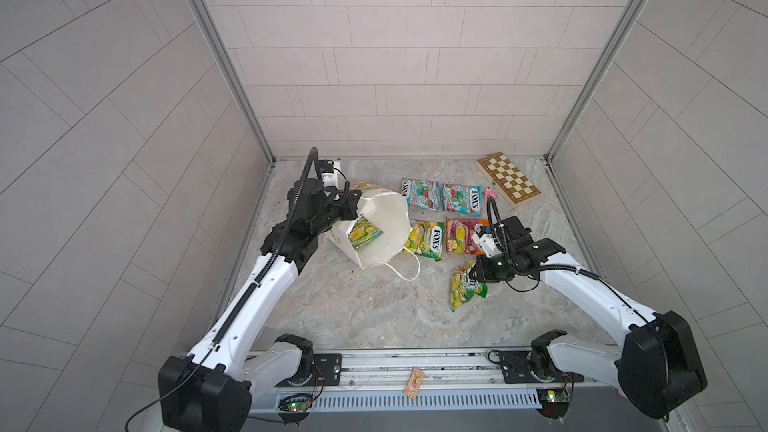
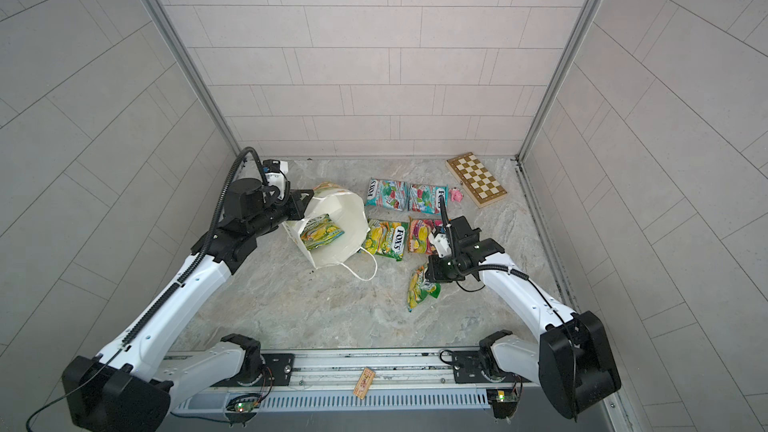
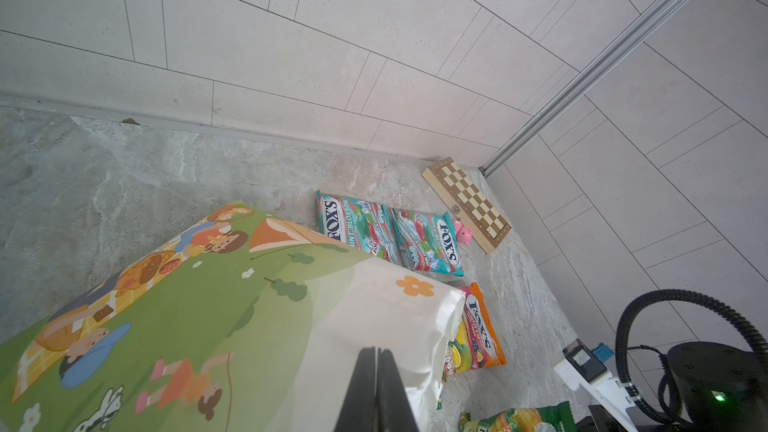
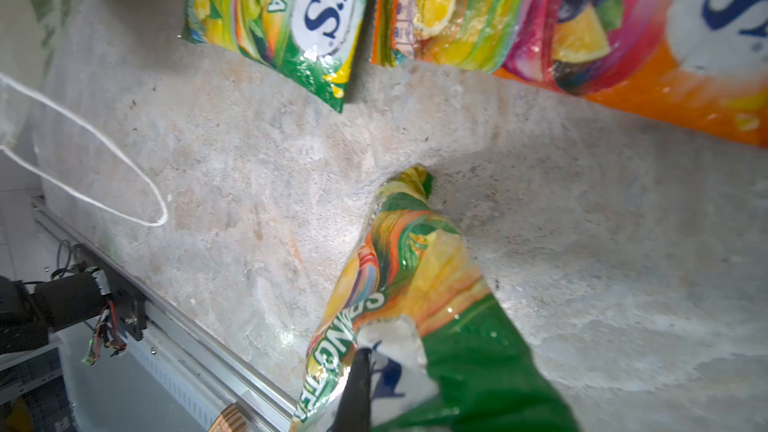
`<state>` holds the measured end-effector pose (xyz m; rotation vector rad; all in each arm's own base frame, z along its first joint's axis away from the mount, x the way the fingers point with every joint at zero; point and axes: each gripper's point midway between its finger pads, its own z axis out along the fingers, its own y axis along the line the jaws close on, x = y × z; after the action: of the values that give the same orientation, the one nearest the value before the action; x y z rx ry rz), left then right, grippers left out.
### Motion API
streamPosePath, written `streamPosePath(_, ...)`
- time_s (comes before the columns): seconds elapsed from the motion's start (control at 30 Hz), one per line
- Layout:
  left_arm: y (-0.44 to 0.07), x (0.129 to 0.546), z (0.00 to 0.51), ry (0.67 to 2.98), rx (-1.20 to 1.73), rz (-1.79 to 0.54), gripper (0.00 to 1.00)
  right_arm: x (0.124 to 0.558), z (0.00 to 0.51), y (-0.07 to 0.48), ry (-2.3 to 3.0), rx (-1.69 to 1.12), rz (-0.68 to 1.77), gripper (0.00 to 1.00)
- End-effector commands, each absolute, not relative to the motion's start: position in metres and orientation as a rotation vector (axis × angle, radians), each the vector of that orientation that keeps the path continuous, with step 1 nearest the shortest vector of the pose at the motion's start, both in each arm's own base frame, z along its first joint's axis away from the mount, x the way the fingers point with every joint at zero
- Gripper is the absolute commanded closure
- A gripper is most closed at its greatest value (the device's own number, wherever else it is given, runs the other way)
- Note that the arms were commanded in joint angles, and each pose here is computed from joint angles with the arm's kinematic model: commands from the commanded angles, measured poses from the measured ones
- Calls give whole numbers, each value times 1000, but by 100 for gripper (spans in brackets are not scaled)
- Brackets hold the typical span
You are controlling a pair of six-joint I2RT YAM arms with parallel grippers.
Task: Take the snacks out of the paper bag
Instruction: 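Lower the green packet onto the table nearer the robot and release, then move the right gripper back into the bag toward the last green packet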
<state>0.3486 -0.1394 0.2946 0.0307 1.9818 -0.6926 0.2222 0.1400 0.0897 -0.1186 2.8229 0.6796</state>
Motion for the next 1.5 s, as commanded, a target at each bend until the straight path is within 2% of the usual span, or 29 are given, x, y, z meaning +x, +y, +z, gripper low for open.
streamPosePath(0.0, -140, 350, 297, 1971, 39, -695, 100, 222, 79, 119, 2883, -103, 492, 100)
streamPosePath(0.23, -140, 350, 297, 1970, 40, -694, 100, 224, 73, 110, 2915, -103, 404, 93)
streamPosePath(0.33, -140, 350, 298, 1970, 39, -695, 100, 225, 71, 102, 2935, -94, 328, 82)
streamPosePath(0.47, -141, 349, 299, 1967, 40, -701, 100, 232, 71, 85, 2926, -50, 177, 78)
streamPosePath(0.53, -141, 349, 300, 1964, 41, -700, 100, 235, 73, 72, 2910, -22, 69, 68)
streamPosePath(0.63, -141, 349, 301, 1961, 45, -704, 100, 239, 81, 56, 2876, 25, -56, 60)
streamPosePath(0.7, -141, 349, 301, 1961, 46, -707, 100, 242, 90, 52, 2838, 45, -78, 59)
streamPosePath(0.8, -143, 348, 301, 1959, 50, -722, 100, 246, 102, 63, 2780, 44, 29, 59)
streamPosePath(1.0, -150, 346, 306, 1941, 75, -770, 100, 248, 132, 142, 2625, -95, 629, 60)
streamPosePath(1.1, -152, 345, 309, 1925, 83, -790, 100, 245, 149, 181, 2560, -178, 813, 61)
streamPosePath(1.2, -154, 344, 311, 1916, 86, -803, 100, 240, 165, 218, 2510, -262, 957, 61)
streamPosePath(1.47, -157, 343, 313, 1906, 93, -828, 100, 232, 183, 297, 2468, -447, 1122, 62)
